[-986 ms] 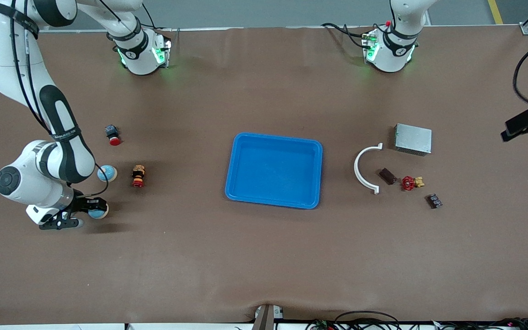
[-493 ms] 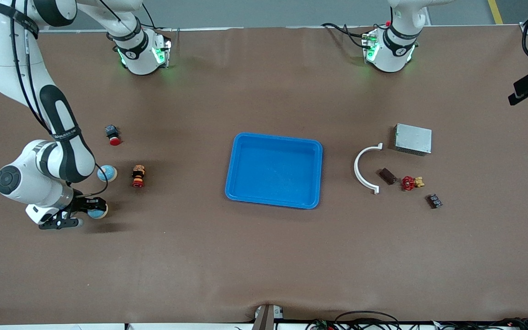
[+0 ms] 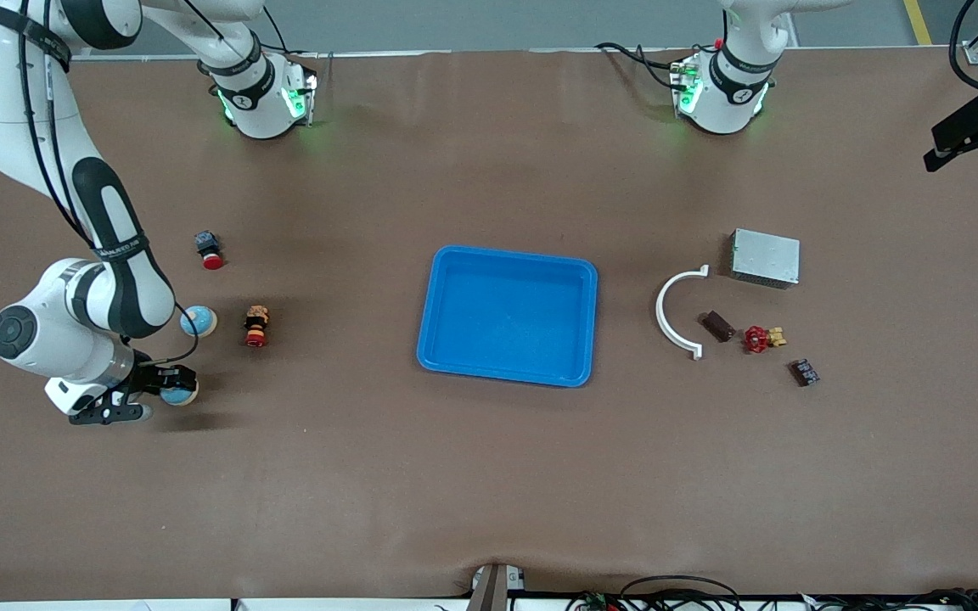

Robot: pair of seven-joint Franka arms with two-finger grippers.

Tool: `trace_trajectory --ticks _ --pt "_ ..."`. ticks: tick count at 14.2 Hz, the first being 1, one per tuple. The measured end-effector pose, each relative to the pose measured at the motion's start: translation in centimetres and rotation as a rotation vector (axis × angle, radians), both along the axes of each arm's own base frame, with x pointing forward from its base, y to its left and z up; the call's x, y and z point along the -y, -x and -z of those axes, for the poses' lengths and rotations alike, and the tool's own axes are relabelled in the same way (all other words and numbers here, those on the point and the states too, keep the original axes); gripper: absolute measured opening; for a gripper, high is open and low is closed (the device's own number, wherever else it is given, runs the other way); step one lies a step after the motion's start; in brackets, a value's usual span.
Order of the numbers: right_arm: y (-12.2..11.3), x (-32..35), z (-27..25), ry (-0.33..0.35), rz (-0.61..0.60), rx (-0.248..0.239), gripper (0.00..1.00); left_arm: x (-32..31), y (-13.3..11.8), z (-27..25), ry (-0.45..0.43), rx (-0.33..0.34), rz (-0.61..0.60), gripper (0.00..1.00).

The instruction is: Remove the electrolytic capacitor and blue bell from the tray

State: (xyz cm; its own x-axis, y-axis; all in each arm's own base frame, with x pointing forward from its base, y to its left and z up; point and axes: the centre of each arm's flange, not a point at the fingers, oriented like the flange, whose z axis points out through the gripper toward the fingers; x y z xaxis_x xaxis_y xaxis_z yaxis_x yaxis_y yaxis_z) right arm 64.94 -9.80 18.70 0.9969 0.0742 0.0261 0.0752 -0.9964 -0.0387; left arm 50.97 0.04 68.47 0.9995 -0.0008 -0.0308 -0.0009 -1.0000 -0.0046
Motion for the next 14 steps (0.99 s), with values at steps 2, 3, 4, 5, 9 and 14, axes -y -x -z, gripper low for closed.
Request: trace_trajectory --ticks 2,3,4,5,9,14 --pt "0.0 0.0 0.0 0.0 0.0 0.0 1.0 0.6 -0.1 0.0 -0.002 0.004 0.006 1.0" --pt "0.0 0.0 0.0 0.0 0.0 0.001 1.0 0.6 -0.1 0.0 -0.002 0.005 0.005 1.0" --pt "0.0 0.0 -0.1 0.0 -0.001 0.002 1.0 0.4 -0.1 0.0 -0.002 0.005 0.002 1.0" --pt "-0.1 0.0 -0.4 0.0 -0.001 0.006 1.0 0.3 -0.1 0.0 -0.002 0.005 0.0 1.0" --pt "-0.4 -0.2 -3.6 -0.004 -0.006 0.024 1.0 0.4 -0.1 0.1 0.0 0.007 0.005 1.0" --pt "-0.1 -3.6 -10.0 -0.013 0.028 -0.023 1.0 1.4 -0.5 0.3 0.013 0.02 0.022 1.0"
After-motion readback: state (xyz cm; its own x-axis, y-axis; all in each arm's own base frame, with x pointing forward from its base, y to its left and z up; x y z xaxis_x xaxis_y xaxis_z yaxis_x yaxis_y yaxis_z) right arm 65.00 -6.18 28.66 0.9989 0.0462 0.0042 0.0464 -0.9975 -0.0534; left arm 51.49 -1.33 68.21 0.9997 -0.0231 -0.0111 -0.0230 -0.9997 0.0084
